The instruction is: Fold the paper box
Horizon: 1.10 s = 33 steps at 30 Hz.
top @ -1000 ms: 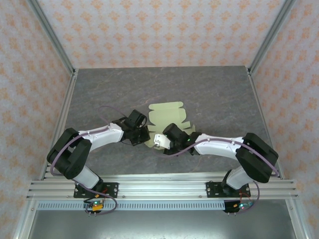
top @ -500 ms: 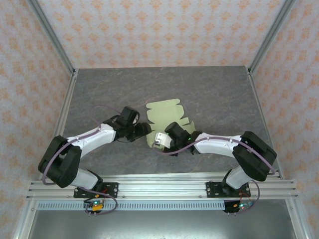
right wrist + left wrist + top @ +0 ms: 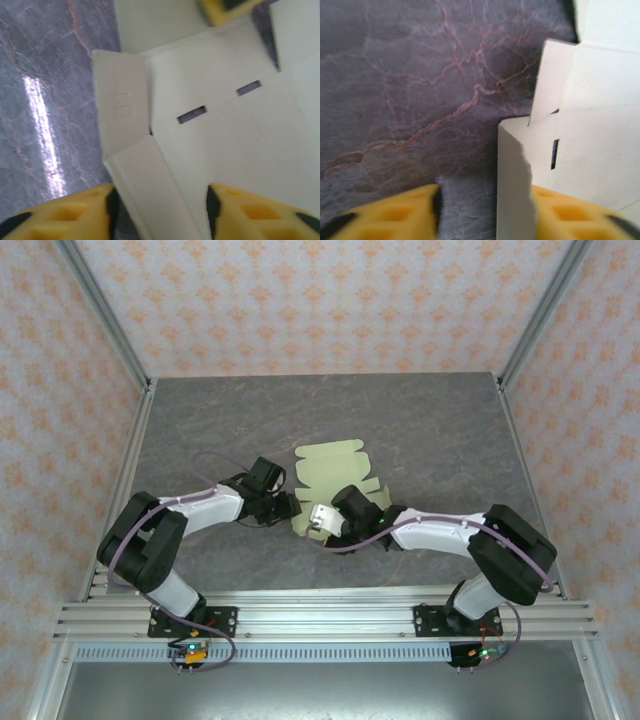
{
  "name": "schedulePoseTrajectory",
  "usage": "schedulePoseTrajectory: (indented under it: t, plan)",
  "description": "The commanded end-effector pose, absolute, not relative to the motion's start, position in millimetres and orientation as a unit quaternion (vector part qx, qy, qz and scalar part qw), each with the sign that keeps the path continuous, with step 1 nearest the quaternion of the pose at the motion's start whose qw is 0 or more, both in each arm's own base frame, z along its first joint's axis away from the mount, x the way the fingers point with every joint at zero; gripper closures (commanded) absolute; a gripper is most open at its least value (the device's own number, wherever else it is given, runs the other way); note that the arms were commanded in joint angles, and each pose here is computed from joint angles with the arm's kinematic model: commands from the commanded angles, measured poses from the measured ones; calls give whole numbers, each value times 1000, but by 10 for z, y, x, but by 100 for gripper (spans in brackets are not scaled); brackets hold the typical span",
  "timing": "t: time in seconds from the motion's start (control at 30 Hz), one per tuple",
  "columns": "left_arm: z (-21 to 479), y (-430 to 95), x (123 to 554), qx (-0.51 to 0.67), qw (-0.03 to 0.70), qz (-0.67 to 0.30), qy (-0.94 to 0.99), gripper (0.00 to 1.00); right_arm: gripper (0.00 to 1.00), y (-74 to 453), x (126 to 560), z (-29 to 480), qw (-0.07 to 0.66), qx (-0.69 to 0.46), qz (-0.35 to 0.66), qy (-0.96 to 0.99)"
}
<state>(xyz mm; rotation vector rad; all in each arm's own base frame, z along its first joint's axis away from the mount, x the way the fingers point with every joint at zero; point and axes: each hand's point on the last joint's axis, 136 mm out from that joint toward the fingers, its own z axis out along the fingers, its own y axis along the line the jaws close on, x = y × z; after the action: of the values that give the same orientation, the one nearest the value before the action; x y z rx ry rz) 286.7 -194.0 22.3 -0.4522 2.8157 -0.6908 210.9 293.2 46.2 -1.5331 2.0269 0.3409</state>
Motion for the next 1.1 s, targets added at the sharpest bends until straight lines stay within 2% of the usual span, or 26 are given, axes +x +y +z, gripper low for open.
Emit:
schedulePoseTrajectory:
  t: [0.0, 0.1, 0.17, 0.27, 0.37, 0.43, 0.53, 0.7, 0.97, 1.07]
  plan:
    - [196, -2029, 2905, -154, 96, -245, 952, 85, 42, 2974, 2348, 876, 367, -479, 141, 785]
    - [171, -2053, 2893, -184, 90, -260, 944, 89, 40, 2857, 2668, 1322, 424, -269, 165, 849]
    - [202, -2087, 2885, -202, 84, -276, 936, 92, 36, 2648, 2812, 1465, 438, -91, 188, 874]
    - [257, -2093, 2879, -237, 86, -295, 922, 99, 36, 2468, 2777, 1368, 386, 87, 219, 892]
    - [366, -2096, 2894, -270, 90, -311, 907, 100, 37, 2282, 2607, 1143, 312, 252, 235, 885]
    - [464, -2094, 2911, -279, 96, -319, 901, 100, 37, 2249, 2505, 1040, 275, 322, 254, 870]
    - [561, -2000, 2938, -296, 120, -308, 896, 100, 35, 2237, 2461, 1072, 256, 368, 274, 851]
    - [576, -1946, 2969, -295, 130, -289, 901, 100, 22, 2050, 2489, 1138, 272, 408, 250, 835]
    - [465, -2083, 2968, -313, 98, -320, 889, 100, 24, 2196, 2432, 839, 211, 470, 292, 806]
    - [481, -2097, 2974, -309, 100, -320, 890, 100, 28, 2289, 2464, 724, 196, 483, 303, 797]
